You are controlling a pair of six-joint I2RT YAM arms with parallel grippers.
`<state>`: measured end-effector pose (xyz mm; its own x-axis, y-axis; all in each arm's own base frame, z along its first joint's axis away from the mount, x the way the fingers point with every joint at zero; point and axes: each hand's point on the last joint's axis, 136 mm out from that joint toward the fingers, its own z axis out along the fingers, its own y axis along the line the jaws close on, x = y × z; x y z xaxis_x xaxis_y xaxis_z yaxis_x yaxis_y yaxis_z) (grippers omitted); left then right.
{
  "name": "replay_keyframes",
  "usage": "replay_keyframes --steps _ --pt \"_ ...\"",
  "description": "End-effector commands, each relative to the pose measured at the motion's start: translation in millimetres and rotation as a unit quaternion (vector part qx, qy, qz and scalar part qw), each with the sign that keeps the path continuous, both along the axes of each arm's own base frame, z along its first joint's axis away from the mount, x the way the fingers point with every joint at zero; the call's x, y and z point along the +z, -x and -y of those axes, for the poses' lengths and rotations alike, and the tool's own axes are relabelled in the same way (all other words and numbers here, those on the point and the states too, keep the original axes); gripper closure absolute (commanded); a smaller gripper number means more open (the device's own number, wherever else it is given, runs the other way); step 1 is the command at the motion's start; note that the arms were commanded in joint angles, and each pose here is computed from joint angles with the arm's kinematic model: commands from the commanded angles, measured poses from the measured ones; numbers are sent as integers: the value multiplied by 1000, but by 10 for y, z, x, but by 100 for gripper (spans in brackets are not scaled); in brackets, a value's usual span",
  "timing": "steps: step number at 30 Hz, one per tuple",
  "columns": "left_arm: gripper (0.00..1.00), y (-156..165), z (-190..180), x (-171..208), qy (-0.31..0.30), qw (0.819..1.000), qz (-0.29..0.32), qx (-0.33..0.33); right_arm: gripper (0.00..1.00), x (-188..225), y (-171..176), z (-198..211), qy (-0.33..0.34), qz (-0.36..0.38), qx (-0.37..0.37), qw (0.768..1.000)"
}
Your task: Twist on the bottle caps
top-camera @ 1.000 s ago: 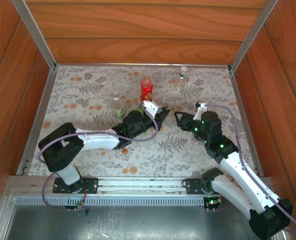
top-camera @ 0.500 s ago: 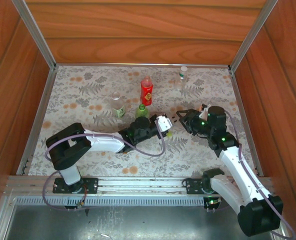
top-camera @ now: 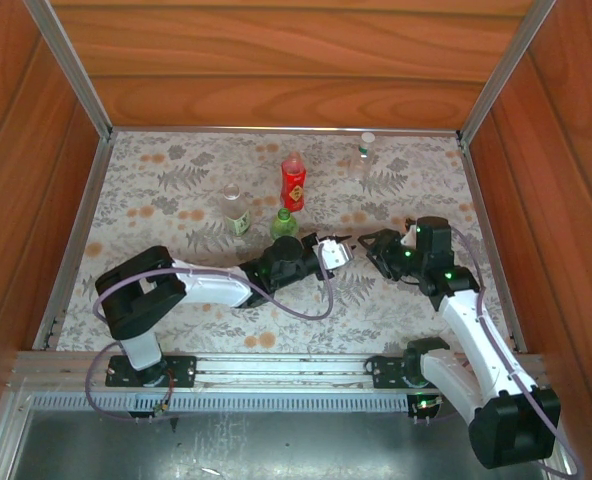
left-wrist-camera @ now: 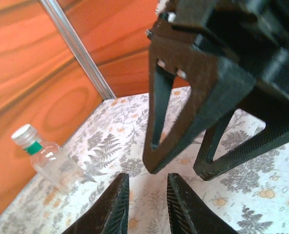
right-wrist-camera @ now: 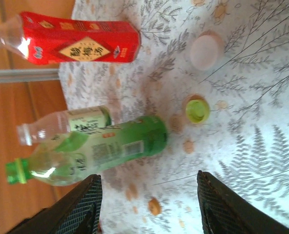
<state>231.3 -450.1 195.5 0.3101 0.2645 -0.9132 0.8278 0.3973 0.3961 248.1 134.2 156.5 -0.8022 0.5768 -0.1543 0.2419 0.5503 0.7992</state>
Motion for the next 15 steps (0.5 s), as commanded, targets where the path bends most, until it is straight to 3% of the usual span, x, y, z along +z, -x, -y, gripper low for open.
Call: replay_keyframes --steps 1,5,15 --pt "62 74 -100 265 42 999 -20 0 42 -82 -49 15 62 23 50 997" --pt "48 188 -276 314 66 996 -56 -4 43 -262 -105 -89 127 19 113 985" --pt "26 380 -867 93 112 978 -170 35 70 -741 -419 -586 183 -11 217 959"
